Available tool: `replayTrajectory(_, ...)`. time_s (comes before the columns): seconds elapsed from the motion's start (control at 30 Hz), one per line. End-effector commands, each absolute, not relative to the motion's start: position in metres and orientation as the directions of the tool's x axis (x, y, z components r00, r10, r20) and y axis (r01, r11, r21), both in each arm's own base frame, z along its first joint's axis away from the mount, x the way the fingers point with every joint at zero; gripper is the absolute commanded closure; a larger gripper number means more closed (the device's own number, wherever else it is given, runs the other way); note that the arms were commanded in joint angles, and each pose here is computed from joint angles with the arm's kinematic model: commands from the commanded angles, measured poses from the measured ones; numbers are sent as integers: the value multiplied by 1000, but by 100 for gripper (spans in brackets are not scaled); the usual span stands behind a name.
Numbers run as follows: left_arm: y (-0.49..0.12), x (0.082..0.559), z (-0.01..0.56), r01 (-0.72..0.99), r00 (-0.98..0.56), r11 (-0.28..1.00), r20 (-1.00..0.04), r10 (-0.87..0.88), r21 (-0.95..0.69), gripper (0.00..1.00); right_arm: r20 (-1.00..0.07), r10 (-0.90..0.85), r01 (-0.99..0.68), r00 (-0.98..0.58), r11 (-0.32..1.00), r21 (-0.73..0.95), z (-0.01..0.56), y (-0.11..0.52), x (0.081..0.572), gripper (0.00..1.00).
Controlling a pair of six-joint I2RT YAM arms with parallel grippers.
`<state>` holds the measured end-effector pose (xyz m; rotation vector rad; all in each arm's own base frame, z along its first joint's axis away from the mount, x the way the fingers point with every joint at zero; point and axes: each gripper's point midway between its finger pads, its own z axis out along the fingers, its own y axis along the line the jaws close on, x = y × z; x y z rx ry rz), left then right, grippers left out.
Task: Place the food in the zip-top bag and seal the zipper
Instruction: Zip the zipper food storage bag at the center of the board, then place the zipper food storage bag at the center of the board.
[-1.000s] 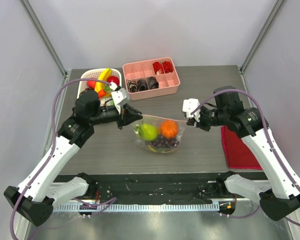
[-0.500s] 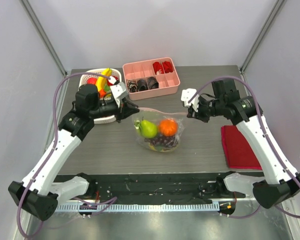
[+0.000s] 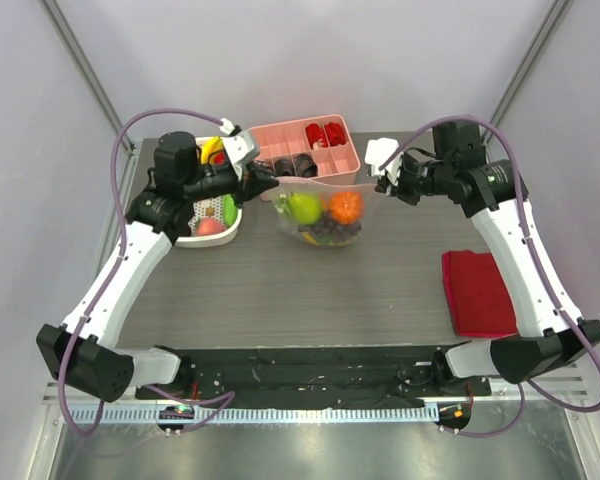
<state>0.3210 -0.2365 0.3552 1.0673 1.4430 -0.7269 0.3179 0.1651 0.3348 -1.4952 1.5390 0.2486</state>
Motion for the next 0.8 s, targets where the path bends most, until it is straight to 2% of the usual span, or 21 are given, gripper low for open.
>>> replayTrajectory(0.0,-230,283,362,924,169,307,-963,210,229,100,-707,-640,-857,301,144,-495,335,165,282,99)
replayTrajectory(0.13,-224,248,299,967,66,220,-957,283,131,100,-751,-618,-928,232,91,-362,291,172,243,97)
replayTrajectory(0.2,-218,238,283,968,59,215,-948,314,131,89,-781,-607,-962,150,93,-258,269,179,223,92)
replayTrajectory(0.3,-210,220,252,975,33,193,-930,366,111,84,-789,-607,-983,97,68,-173,243,185,196,93)
replayTrajectory(0.4,-206,201,233,982,-14,182,-925,381,60,74,-780,-622,-991,76,37,-126,221,193,176,88)
replayTrajectory(0.43,-206,193,226,984,-30,173,-921,387,40,66,-775,-628,-993,77,20,-115,217,195,169,85)
replayTrajectory(0.47,-204,187,223,985,-50,173,-919,391,20,59,-764,-642,-997,63,1,-83,210,194,160,72)
replayTrajectory(0.5,-204,181,220,986,-58,167,-917,395,9,52,-759,-648,-998,66,-27,-64,208,197,151,64)
replayTrajectory(0.53,-202,174,224,987,-47,160,-921,387,17,43,-754,-654,-998,58,-36,-45,207,197,144,49)
replayTrajectory(0.57,-200,166,222,988,-61,154,-918,393,0,38,-748,-663,-999,41,-40,-19,206,195,138,42)
replayTrajectory(0.6,-199,160,223,989,-61,146,-917,394,-4,28,-746,-665,-999,38,-44,-12,207,196,134,36)
replayTrajectory(0.63,-198,153,227,991,-51,136,-921,386,2,19,-756,-653,-999,35,-35,-16,214,196,131,21)
replayTrajectory(0.7,-194,140,228,991,-84,133,-915,394,-34,14,-768,-639,-1000,25,-21,-15,224,198,127,14)
replayTrajectory(0.73,-192,139,231,987,-94,155,-915,393,-35,8,-783,-621,-1000,-15,24,1,236,199,126,12)
replayTrajectory(0.77,-190,142,234,978,-135,202,-912,387,-59,6,-801,-597,-998,-39,68,-2,245,203,132,12)
